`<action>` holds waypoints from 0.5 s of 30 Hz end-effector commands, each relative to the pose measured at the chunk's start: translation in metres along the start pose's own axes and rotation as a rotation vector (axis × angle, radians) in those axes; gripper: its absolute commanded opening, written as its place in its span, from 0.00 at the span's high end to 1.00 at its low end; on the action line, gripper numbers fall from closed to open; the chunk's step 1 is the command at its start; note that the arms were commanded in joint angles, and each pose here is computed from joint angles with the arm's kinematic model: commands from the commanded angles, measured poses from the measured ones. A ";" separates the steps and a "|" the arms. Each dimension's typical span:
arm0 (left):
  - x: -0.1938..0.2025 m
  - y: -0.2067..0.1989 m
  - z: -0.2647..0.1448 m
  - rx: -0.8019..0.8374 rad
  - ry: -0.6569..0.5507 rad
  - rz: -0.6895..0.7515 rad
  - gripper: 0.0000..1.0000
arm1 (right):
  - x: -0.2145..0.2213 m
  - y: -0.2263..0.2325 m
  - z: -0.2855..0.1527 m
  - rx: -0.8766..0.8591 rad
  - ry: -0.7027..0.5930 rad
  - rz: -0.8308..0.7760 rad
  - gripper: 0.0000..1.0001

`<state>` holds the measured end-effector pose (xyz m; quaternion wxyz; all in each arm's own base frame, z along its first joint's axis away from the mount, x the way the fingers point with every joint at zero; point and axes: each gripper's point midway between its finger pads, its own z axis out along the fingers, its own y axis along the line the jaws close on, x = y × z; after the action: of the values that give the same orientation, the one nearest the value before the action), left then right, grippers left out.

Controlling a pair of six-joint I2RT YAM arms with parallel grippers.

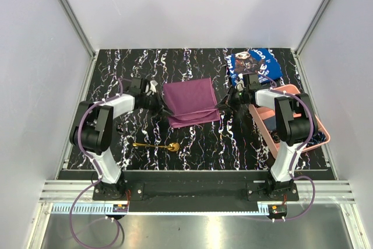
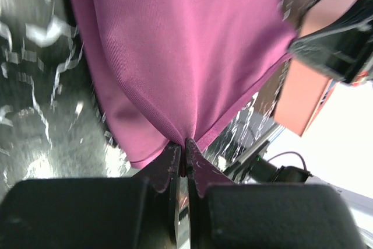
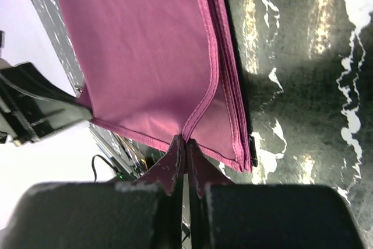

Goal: Fold the napkin into a case and place the utensils inside
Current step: Fold the square-folded napkin at the center of the board.

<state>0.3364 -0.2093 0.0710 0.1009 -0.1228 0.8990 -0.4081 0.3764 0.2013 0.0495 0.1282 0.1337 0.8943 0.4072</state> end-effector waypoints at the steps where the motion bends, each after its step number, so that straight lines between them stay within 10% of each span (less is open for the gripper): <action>1: 0.019 -0.006 0.001 0.045 0.035 -0.006 0.92 | -0.005 0.002 -0.009 0.023 -0.028 -0.041 1.00; 15: -0.008 -0.035 0.009 0.099 -0.009 0.011 0.92 | 0.010 -0.024 -0.005 0.111 -0.032 0.003 1.00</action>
<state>0.3119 -0.2272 0.0590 0.0679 -0.1374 0.8923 -0.4247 0.3707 0.1909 0.0355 0.1257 0.1363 0.9099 0.3711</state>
